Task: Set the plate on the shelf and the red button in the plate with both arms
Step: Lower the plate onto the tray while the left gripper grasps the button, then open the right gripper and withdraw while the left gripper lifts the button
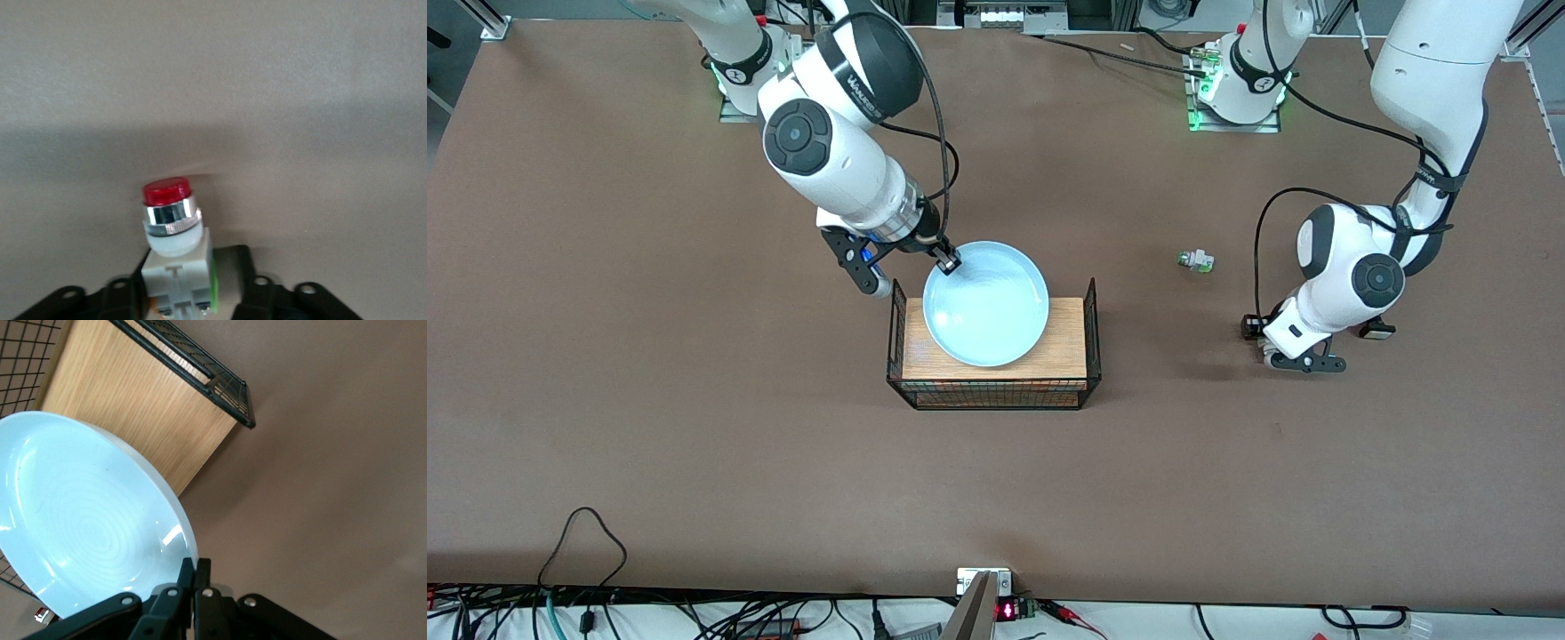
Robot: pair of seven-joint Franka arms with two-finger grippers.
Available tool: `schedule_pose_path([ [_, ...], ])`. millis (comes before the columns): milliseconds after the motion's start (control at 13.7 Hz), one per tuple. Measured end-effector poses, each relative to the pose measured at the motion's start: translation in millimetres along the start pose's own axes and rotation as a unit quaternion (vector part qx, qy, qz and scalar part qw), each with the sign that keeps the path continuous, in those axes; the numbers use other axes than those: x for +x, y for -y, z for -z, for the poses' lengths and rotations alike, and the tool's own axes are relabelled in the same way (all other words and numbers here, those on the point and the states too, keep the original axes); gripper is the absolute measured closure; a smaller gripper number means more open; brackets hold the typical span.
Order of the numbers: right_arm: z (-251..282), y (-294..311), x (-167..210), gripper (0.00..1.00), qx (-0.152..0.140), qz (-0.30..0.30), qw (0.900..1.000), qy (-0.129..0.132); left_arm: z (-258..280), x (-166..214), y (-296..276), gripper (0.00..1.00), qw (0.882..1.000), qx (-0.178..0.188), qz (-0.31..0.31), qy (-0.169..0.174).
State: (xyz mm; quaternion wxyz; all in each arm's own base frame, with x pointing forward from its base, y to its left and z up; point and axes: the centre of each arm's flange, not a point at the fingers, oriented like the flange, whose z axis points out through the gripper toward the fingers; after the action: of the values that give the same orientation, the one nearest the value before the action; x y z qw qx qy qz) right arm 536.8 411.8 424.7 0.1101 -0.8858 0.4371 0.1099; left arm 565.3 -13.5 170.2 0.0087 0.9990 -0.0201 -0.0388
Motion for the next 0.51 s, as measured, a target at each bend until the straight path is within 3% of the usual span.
schedule_pose_path([
  [73, -6.1, 1.5, 2.2, 0.97, 0.001, -0.001, 1.0, -0.001, 1.0, 1.0, 0.8, 0.66, 1.0, 0.0, 0.001, -0.001],
  [364, -32.4, 6.8, 10.9, 0.97, 0.007, -0.006, 1.0, -0.005, 12.0, 7.8, 0.9, 0.66, 1.0, 0.0, 0.0, -0.007],
  [510, -42.8, 7.1, 15.9, 0.97, 0.011, -0.004, 1.0, -0.007, 41.1, 17.5, 1.0, 0.66, 1.0, 0.002, -0.001, 0.025],
])
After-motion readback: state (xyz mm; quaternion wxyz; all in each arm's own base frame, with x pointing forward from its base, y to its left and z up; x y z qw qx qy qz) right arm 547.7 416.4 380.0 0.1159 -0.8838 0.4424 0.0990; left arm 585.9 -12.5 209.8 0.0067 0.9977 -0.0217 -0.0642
